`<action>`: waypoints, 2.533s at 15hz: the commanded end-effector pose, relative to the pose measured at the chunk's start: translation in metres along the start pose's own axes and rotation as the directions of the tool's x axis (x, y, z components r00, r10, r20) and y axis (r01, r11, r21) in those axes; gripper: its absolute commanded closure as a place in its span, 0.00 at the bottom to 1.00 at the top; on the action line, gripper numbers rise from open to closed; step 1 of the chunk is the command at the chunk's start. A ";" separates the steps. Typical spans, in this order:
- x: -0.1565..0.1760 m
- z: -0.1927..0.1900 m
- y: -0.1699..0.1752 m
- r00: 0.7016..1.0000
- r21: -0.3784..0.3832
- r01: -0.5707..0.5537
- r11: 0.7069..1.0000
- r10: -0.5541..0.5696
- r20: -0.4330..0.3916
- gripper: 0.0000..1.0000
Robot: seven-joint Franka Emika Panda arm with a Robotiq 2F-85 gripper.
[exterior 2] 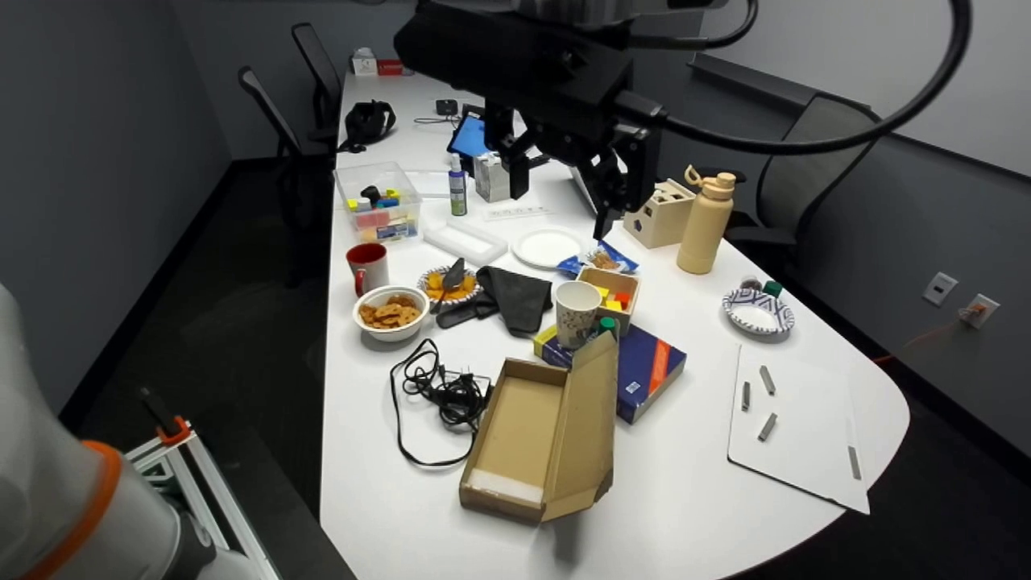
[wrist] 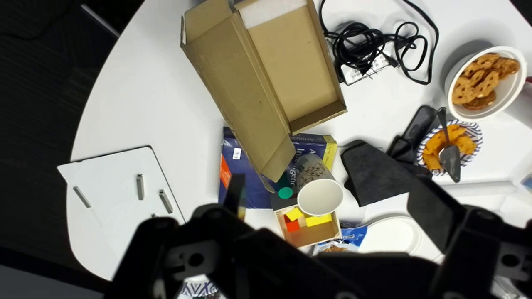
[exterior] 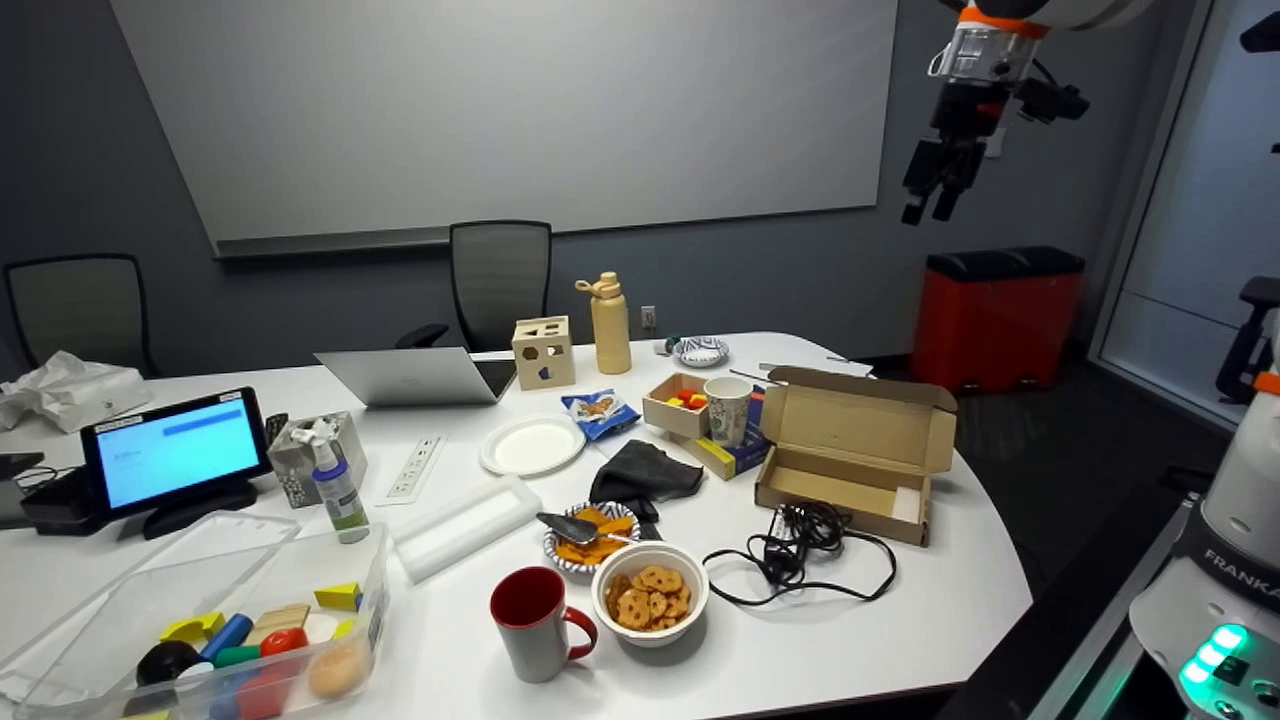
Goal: Use the towel to wipe the inside of the brown box.
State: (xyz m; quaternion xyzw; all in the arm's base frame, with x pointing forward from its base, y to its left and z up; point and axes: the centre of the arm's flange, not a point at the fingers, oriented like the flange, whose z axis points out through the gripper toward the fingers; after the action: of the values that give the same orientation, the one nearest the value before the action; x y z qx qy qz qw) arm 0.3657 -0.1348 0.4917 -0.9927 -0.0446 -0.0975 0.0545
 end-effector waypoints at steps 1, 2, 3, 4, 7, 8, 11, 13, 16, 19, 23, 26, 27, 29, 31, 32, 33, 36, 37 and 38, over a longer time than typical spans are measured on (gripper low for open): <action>-0.006 -0.008 0.004 1.000 0.000 -0.014 1.000 0.014 -0.010 0.00; -0.005 -0.010 0.002 1.000 0.014 0.021 1.000 -0.020 -0.017 0.00; -0.001 -0.005 -0.004 0.999 0.027 0.053 0.998 -0.053 -0.013 0.00; 0.005 0.004 -0.011 0.997 0.033 0.074 0.997 -0.075 0.004 0.00; 0.021 0.024 -0.017 0.995 0.034 0.094 0.995 -0.095 0.039 0.00; 0.023 0.026 -0.015 0.995 0.033 0.093 0.995 -0.094 0.044 0.00; 0.025 0.023 -0.014 0.995 0.031 0.093 0.995 -0.094 0.040 0.00; 0.025 0.023 -0.014 0.995 0.031 0.093 0.995 -0.094 0.039 0.00; 0.025 0.023 -0.014 0.995 0.031 0.094 0.995 -0.095 0.039 0.00; 0.040 0.035 -0.016 0.992 0.035 0.121 0.992 -0.121 0.026 0.00; 0.103 0.090 -0.033 0.981 0.021 0.194 0.981 -0.194 -0.021 0.00; 0.139 0.141 -0.064 0.958 0.036 0.285 0.958 -0.283 -0.052 0.00; 0.150 0.161 -0.074 0.949 0.057 0.313 0.948 -0.309 -0.057 0.00; 0.171 0.200 -0.102 0.934 0.104 0.358 0.928 -0.354 -0.051 0.00; 0.191 0.239 -0.129 0.912 0.140 0.409 0.902 -0.407 -0.041 0.00; 0.200 0.259 -0.142 0.900 0.158 0.434 0.887 -0.435 -0.026 0.00; 0.208 0.280 -0.154 0.882 0.160 0.467 0.870 -0.470 -0.017 0.00; 0.233 0.342 -0.183 0.835 0.142 0.544 0.827 -0.550 0.001 0.00; 0.241 0.363 -0.188 0.820 0.133 0.567 0.813 -0.572 0.001 0.00; 0.250 0.382 -0.192 0.809 0.132 0.582 0.803 -0.588 0.005 0.00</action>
State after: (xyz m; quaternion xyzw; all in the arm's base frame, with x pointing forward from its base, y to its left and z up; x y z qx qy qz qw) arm 0.6060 0.1045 0.2329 -0.9367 -0.3270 -0.0805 0.0962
